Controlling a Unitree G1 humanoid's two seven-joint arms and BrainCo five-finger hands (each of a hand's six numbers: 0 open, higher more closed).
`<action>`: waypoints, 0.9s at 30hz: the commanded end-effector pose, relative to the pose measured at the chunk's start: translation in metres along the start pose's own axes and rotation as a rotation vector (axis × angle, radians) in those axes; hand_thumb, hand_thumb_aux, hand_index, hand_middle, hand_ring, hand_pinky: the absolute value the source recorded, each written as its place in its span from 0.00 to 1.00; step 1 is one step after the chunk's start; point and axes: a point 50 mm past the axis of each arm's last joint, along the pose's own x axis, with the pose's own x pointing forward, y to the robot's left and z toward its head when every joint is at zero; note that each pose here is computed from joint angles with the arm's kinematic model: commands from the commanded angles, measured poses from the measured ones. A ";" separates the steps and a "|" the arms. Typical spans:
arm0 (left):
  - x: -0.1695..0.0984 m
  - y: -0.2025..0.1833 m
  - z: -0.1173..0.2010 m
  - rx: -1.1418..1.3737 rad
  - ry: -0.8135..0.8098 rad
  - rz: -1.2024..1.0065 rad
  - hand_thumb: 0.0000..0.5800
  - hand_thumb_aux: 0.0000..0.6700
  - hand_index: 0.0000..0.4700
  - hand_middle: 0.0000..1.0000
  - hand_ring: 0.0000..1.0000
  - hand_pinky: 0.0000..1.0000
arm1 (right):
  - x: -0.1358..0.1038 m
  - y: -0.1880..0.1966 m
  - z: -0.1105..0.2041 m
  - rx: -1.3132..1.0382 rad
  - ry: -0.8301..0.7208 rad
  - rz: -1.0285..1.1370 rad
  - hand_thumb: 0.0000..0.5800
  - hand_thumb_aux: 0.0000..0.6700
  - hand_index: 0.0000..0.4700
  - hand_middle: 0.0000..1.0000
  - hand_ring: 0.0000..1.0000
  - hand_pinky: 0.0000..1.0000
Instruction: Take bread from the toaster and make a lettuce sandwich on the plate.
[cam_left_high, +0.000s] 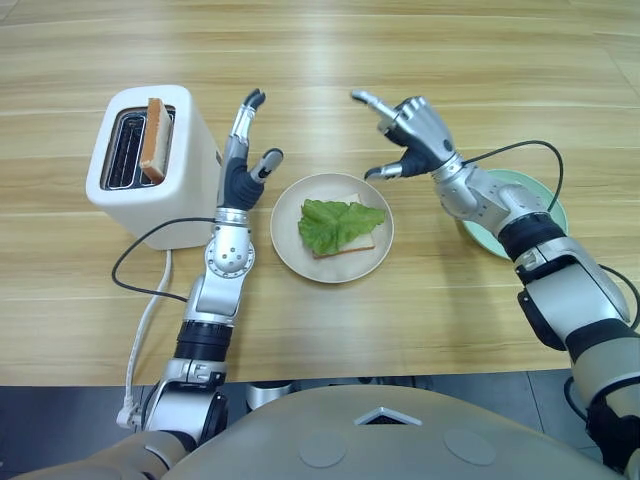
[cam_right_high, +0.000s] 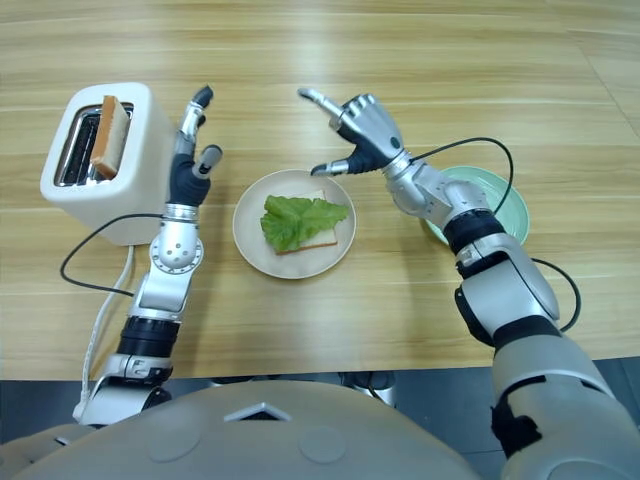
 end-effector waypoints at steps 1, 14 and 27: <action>0.002 0.041 0.056 0.035 -0.173 0.093 0.00 0.00 0.00 0.00 0.00 0.00 | -0.010 -0.013 -0.009 0.056 0.087 -0.072 0.00 0.00 0.00 1.00 1.00 1.00; -0.037 0.132 -0.009 0.736 0.306 0.174 0.00 0.00 0.00 0.00 0.00 0.00 | -0.021 -0.014 -0.015 0.097 0.184 -0.148 0.00 0.00 0.00 0.00 0.00 0.00; -0.049 0.105 -0.069 0.751 0.554 -0.081 0.00 0.00 0.00 0.00 0.00 0.00 | -0.025 -0.018 -0.018 0.105 0.208 -0.170 0.00 0.00 0.00 0.00 0.00 0.00</action>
